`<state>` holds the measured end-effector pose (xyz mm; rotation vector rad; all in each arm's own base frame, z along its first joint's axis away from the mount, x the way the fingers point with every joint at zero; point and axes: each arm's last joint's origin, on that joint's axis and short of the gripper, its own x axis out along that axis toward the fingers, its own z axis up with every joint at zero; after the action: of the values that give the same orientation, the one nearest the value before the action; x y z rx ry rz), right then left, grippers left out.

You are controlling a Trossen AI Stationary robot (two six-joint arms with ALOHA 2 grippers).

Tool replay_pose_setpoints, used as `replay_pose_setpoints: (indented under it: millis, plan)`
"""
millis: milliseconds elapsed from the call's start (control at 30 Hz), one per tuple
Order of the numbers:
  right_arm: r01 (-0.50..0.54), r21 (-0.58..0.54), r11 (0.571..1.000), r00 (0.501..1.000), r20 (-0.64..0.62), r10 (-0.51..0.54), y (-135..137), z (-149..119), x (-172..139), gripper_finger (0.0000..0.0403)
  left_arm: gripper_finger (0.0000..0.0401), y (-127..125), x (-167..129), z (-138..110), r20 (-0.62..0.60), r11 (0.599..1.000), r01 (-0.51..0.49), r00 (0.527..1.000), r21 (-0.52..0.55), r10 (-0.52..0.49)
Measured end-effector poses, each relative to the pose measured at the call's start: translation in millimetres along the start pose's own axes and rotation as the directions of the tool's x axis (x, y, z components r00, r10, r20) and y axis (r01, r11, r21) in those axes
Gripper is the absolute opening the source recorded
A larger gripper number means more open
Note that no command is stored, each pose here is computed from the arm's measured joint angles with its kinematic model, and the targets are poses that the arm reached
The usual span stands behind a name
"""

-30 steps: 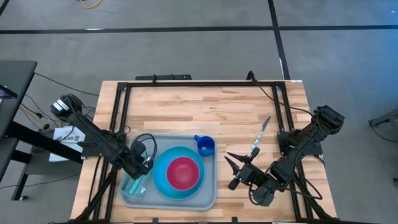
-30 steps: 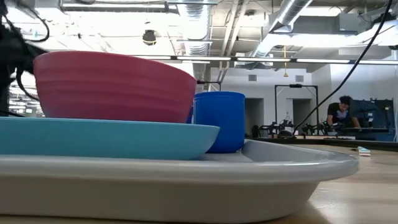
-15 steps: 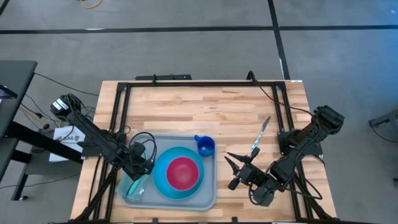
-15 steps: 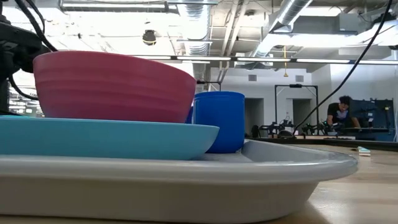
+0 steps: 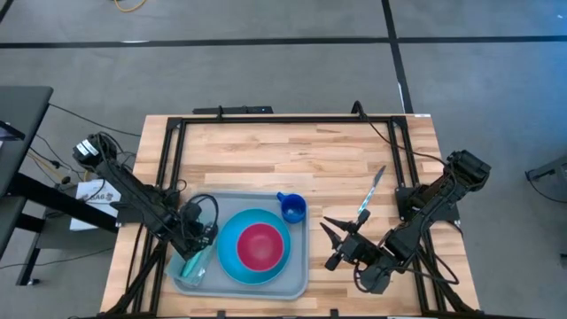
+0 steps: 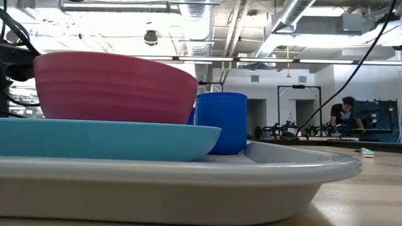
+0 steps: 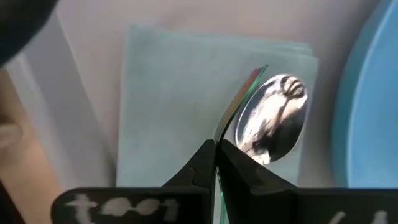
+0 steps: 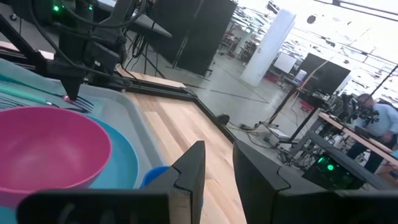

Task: Set up tray
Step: Put the blue fork beside the green spoon on the blue napkin on the gray serving tray

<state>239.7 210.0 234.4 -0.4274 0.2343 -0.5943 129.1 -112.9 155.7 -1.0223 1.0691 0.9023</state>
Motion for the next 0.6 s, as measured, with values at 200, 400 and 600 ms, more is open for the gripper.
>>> replay_pose_setpoints:
  millis: [200, 400, 600]
  plan:
    - [0.018, -0.009, 1.000, 1.000, -0.010, -0.018, -2, -1, 6, 0.0077, 0.0006, 1, 0, 1, 0.039, 1.000, 0.008, 0.999, 0.018, -0.009]
    - [0.040, -0.009, 0.999, 0.999, -0.022, -0.041, -4, -1, 14, 0.0077, 0.0030, 4, 0, 1, -0.003, 0.999, -0.049, 0.999, 0.021, 0.049]
    - [0.052, -0.101, 0.994, 0.998, -0.029, -0.055, -5, -1, 19, 0.0077, 0.0046, 5, -1, 0, -0.058, 0.995, -0.082, 0.995, 0.053, 0.085]
